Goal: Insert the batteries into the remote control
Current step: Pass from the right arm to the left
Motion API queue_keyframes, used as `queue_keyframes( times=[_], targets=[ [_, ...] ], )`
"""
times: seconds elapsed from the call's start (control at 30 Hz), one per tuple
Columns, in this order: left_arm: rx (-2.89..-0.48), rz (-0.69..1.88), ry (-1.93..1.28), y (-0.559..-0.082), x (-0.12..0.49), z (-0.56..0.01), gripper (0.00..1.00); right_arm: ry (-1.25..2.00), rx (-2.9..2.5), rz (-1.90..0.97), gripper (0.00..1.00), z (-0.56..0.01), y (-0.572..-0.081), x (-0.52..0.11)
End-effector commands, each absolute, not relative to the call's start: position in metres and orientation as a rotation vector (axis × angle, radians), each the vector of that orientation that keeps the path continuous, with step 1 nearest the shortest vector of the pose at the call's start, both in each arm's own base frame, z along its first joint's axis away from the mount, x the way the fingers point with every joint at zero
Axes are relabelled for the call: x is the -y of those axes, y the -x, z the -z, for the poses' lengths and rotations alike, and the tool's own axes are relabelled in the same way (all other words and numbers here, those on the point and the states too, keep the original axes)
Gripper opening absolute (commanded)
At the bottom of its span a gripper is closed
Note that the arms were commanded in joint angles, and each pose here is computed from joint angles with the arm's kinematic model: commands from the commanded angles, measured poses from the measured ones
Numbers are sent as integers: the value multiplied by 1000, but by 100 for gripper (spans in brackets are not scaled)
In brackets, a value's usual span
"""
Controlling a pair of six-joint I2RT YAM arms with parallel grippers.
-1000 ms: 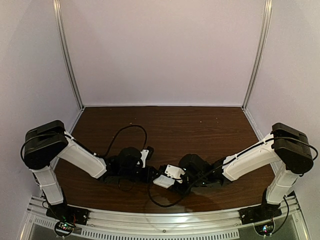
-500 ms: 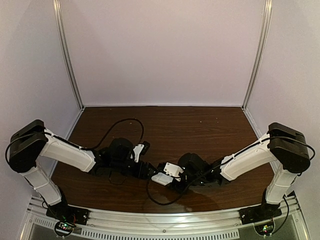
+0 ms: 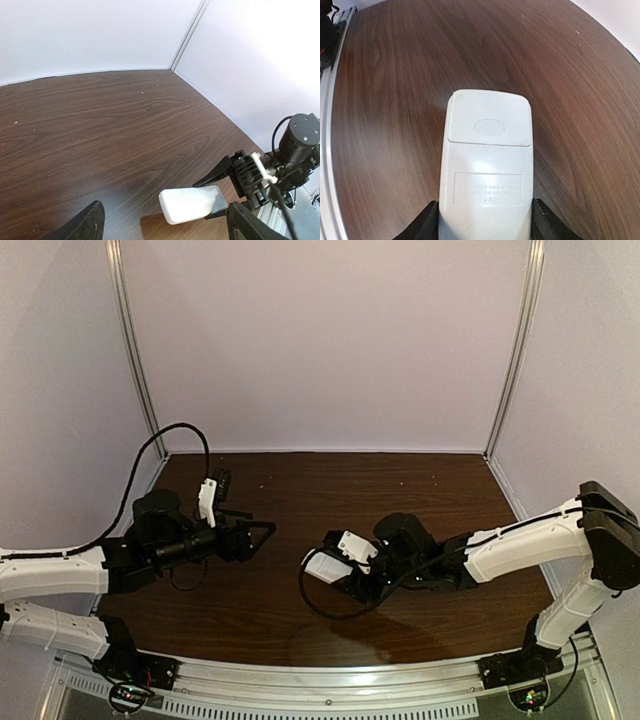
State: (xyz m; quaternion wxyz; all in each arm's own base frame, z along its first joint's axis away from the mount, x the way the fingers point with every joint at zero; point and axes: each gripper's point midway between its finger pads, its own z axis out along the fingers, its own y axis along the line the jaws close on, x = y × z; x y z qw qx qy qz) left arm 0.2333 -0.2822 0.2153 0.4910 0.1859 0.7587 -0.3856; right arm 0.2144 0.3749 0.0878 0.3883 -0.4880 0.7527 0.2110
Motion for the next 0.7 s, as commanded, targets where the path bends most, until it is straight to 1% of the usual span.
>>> queue_keyframes(
  times=[0.0,0.07,0.17,0.37,0.47,0.57,0.67],
  targets=[
    [-1874,903,-506,-228,277,-198,83,1176,-1857,-673,28,-133,-216,-386],
    [-1822,963,-602,-215,286,-201,77,1168,-1841,-725,28,-145,-213,-389],
    [-1720,952,-766,-199,290,-206,74,1201,-1821,-792,28,-159,-206,-395],
    [-1450,656,-1065,-171,289,-205,73,1280,-1827,-854,28,-168,-186,-389],
    [-1317,558,-1181,-155,292,-205,73,1333,-1847,-890,28,-171,-174,-383],
    [-1202,451,-1304,-143,298,-207,70,1391,-1851,-966,28,-174,-159,-382],
    [-1139,373,-1377,-139,304,-212,68,1447,-1869,-1042,27,-170,-143,-381]
  ],
)
